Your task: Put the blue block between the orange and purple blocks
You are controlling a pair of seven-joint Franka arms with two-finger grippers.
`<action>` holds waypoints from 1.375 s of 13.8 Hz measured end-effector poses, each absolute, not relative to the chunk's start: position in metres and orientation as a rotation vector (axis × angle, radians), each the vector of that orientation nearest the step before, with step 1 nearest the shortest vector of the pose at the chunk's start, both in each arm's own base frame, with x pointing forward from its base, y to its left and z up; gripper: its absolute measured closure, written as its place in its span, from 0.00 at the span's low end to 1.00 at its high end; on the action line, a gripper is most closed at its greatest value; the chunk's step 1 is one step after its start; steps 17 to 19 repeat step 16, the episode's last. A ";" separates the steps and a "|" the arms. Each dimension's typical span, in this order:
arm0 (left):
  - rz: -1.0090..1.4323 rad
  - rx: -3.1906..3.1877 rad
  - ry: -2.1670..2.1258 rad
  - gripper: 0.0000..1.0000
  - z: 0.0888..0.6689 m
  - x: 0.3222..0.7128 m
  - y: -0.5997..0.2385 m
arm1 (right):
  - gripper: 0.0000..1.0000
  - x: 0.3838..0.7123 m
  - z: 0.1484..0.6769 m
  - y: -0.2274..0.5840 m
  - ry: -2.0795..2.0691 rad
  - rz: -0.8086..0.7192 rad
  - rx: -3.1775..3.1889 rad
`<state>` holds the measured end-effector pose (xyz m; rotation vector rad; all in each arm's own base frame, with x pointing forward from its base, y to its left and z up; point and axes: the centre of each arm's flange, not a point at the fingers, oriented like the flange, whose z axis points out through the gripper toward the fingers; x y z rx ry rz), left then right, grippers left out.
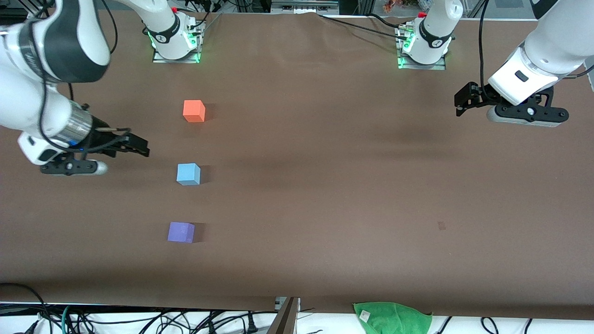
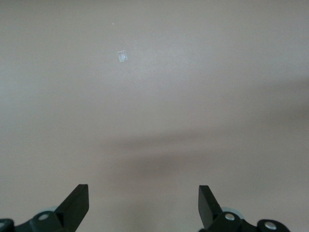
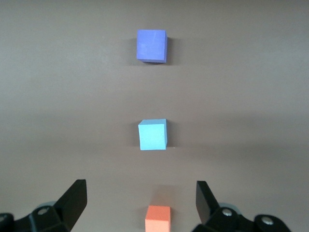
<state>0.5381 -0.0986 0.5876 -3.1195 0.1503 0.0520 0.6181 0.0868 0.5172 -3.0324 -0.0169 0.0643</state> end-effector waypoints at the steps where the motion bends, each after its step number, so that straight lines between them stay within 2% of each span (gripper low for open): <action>1: 0.053 -3.120 0.150 0.00 0.588 0.538 -0.098 | 0.00 0.617 0.526 0.087 -0.039 0.084 -3.034; 5: 0.082 -3.117 0.146 0.00 0.586 0.536 -0.097 | 0.00 0.600 0.555 0.082 -0.066 0.184 -3.024; 8: 0.095 -3.116 0.136 0.00 0.591 0.535 -0.094 | 0.00 0.583 0.569 0.053 -0.025 0.189 -3.007; 12: 0.090 -3.118 0.108 0.00 0.600 0.536 -0.085 | 0.00 0.558 0.574 0.053 -0.064 0.169 -3.047; 19: 0.056 -3.121 0.114 0.00 0.611 0.536 -0.087 | 0.00 0.556 0.577 0.060 -0.106 0.138 -3.094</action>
